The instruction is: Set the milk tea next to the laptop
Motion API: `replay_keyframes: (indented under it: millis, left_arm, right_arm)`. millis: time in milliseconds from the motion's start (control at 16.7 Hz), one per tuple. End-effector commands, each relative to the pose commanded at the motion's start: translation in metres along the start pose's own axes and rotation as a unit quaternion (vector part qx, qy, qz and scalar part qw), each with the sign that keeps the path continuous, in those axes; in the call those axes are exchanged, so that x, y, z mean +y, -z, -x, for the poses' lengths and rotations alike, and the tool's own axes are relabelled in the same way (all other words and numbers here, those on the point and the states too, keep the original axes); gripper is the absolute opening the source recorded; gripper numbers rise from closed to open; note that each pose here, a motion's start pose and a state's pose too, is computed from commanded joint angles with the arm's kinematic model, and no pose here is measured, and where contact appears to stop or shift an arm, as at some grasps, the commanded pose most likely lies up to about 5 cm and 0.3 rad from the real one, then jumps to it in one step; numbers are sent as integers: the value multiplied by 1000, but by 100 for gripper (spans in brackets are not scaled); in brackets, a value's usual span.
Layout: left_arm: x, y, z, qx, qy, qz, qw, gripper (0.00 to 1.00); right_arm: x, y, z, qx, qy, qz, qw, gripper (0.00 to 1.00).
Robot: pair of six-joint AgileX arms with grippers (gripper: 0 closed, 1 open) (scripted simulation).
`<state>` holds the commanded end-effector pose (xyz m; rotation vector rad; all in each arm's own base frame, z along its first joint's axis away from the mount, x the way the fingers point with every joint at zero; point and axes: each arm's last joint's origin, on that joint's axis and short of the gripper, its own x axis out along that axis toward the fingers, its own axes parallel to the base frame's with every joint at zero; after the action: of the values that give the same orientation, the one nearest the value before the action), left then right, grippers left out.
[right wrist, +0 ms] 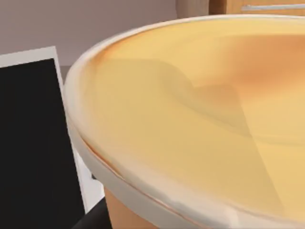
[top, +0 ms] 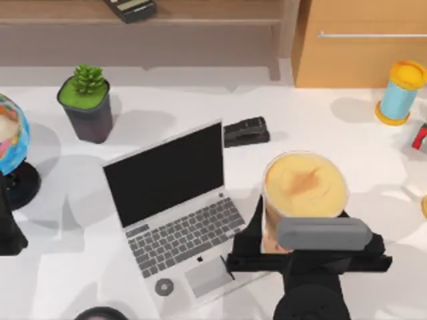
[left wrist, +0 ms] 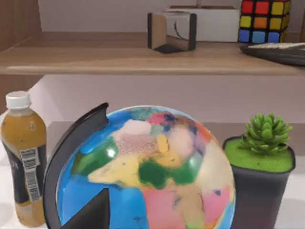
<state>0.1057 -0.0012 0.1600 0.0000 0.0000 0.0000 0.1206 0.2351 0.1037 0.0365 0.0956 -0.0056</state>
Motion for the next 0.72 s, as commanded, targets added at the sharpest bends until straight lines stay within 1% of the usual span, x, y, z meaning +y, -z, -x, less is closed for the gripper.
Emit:
replay_keyframes:
  millis: [120, 360, 720]
  left_arm:
    - [0, 0, 0, 0, 0, 0, 1000, 100]
    - [0, 0, 0, 0, 0, 0, 1000, 100]
    - [0, 0, 0, 0, 0, 0, 1000, 100]
  right_arm:
    - [-5, 9, 0, 8, 4, 20, 1000, 0]
    - [-6, 10, 0, 9, 4, 22, 1000, 0]
    - [-6, 10, 0, 9, 4, 22, 1000, 45]
